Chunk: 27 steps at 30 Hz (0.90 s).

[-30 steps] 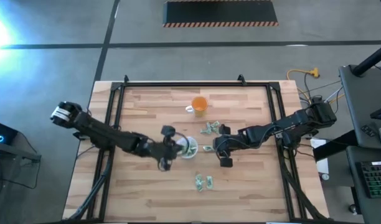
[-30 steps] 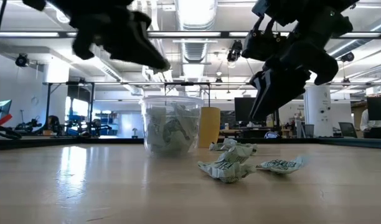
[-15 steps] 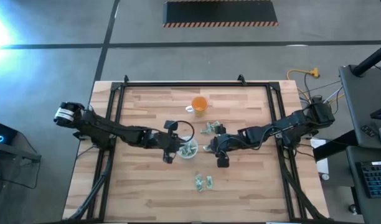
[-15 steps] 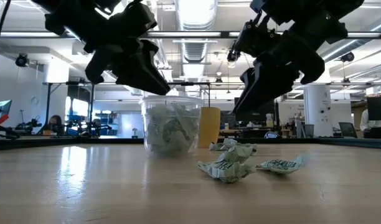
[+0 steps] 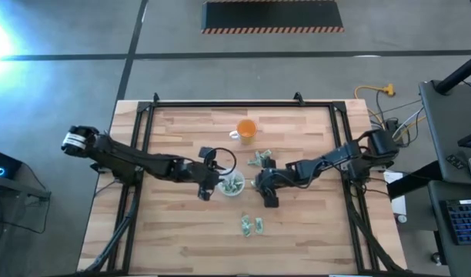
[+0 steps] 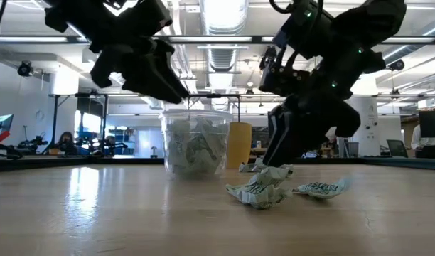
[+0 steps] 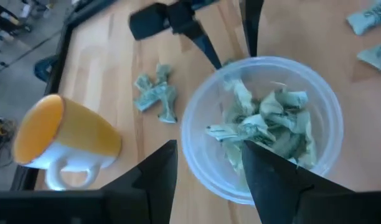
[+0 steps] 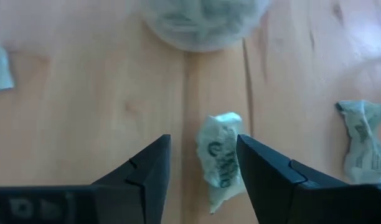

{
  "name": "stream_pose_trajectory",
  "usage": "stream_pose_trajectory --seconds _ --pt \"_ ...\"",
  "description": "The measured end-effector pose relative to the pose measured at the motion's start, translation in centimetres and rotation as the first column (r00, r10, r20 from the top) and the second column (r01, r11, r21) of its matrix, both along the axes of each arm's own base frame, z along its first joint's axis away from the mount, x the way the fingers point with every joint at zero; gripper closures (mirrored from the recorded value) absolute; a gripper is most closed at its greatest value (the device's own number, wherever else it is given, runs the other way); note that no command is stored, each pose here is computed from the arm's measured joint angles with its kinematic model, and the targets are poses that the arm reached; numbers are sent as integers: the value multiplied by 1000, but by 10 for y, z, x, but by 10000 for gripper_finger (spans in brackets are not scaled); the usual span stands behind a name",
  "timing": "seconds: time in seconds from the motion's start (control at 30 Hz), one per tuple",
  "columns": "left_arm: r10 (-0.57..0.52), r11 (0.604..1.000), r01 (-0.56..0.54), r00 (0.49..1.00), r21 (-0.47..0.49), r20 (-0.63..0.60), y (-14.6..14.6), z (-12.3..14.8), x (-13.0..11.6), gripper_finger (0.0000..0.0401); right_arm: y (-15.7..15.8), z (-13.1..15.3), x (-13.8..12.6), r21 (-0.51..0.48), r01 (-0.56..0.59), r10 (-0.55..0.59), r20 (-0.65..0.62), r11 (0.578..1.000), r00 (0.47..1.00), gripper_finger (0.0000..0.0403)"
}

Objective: Pick and place Stevia / Truvia into bins
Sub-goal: Put the green stevia packet into the transparent container

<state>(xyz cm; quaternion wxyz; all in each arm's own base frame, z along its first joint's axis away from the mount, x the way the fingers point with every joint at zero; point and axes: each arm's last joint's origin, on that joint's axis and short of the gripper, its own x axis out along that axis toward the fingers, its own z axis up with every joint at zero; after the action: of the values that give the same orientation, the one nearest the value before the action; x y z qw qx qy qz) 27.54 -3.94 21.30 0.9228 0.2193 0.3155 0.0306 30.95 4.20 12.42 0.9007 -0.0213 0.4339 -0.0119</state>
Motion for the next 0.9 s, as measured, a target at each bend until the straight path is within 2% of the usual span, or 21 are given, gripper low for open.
stream_pose_trajectory --seconds 0.27,0.43,0.67,0.9 --pt "13 1000 -13 999 -3 49 3 15 -18 237 -8 -4 1 0 32 -32 -9 999 999 232" --pt "28 999 -26 996 -28 80 6 27 -35 237 -11 -5 0 -20 51 -52 -18 998 999 248" --pt "59 996 -51 993 -76 103 10 41 -54 237 -12 -5 0 -34 40 -41 -22 999 999 310" --pt "60 995 -51 991 -82 119 11 40 -62 237 -12 -5 0 -34 39 -39 -21 999 999 385"
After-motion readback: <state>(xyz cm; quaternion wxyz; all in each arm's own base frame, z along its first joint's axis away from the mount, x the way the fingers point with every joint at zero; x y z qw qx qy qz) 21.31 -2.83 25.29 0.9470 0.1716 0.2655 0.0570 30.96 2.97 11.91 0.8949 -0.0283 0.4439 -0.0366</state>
